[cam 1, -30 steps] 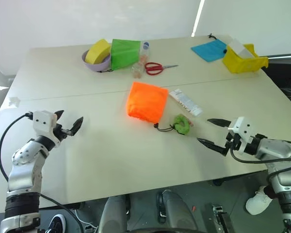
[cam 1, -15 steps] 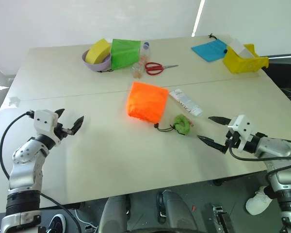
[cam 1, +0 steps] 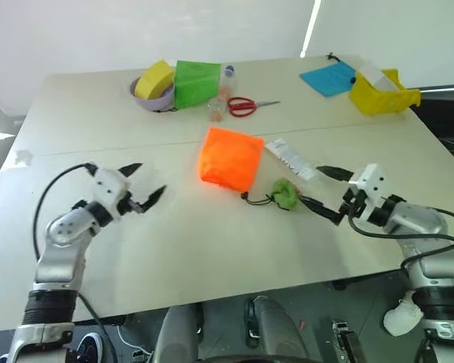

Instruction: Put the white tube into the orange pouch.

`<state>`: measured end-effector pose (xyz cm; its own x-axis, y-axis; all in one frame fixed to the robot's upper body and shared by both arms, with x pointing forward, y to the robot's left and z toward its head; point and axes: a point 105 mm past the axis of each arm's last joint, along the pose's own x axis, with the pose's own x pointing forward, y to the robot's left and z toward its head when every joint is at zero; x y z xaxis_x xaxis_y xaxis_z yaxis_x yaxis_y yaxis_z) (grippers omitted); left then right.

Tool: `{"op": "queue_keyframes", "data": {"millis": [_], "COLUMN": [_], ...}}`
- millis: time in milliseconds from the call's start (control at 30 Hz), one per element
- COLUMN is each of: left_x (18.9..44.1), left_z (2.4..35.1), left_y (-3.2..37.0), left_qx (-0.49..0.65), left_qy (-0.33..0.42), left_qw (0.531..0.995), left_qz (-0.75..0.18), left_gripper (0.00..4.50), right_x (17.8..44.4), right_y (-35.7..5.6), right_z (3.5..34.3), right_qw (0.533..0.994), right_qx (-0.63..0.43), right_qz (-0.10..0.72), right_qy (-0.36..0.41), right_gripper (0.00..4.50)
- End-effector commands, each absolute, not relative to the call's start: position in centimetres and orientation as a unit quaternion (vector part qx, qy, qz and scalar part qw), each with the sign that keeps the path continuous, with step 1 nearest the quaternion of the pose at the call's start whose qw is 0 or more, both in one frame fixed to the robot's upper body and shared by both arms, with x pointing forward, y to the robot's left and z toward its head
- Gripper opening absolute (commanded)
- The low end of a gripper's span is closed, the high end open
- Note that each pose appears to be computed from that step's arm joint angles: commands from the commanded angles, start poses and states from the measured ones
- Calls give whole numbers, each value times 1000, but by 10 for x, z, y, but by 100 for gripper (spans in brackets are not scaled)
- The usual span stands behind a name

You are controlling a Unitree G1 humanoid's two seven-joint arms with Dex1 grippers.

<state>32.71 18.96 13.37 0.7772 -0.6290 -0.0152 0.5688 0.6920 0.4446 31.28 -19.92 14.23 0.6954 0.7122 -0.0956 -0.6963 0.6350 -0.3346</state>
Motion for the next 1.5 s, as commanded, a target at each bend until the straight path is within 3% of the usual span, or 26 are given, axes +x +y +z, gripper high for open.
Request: {"op": "queue_keyframes", "data": {"millis": [33, 367, 700, 1133, 1233, 1433, 1467, 1500], "left_x": [328, 335, 355, 369, 372, 370, 369, 369], "left_z": [152, 151, 159, 157, 156, 147, 146, 145], "left_y": [153, 91, 99, 98, 96, 99, 102, 105], "left_qx": [276, 373, 420, 421, 410, 399, 389, 381], "left_qy": [-126, -174, -185, -176, -172, -153, -147, -141], "left_qw": [877, 817, 827, 831, 837, 845, 852, 858], "left_qz": [-371, -403, -326, -318, -317, -320, -317, -316], "left_gripper": [424, 424, 424, 424, 349, 43, 3, 3], "right_x": [309, 306, 306, 308, 308, 309, 310, 310], "right_y": [-183, -173, -176, -176, -176, -177, -178, -179], "right_z": [158, 158, 158, 160, 159, 161, 161, 161], "right_qw": [898, 900, 901, 901, 902, 903, 903, 904], "right_qx": [-168, -170, -176, -181, -183, -185, -187, -187], "right_qz": [403, 398, 392, 389, 387, 382, 381, 380], "right_qy": [-54, -61, -58, -60, -59, -62, -62, -63], "right_gripper": [447, 447, 447, 447, 450, 450, 450, 450]}}
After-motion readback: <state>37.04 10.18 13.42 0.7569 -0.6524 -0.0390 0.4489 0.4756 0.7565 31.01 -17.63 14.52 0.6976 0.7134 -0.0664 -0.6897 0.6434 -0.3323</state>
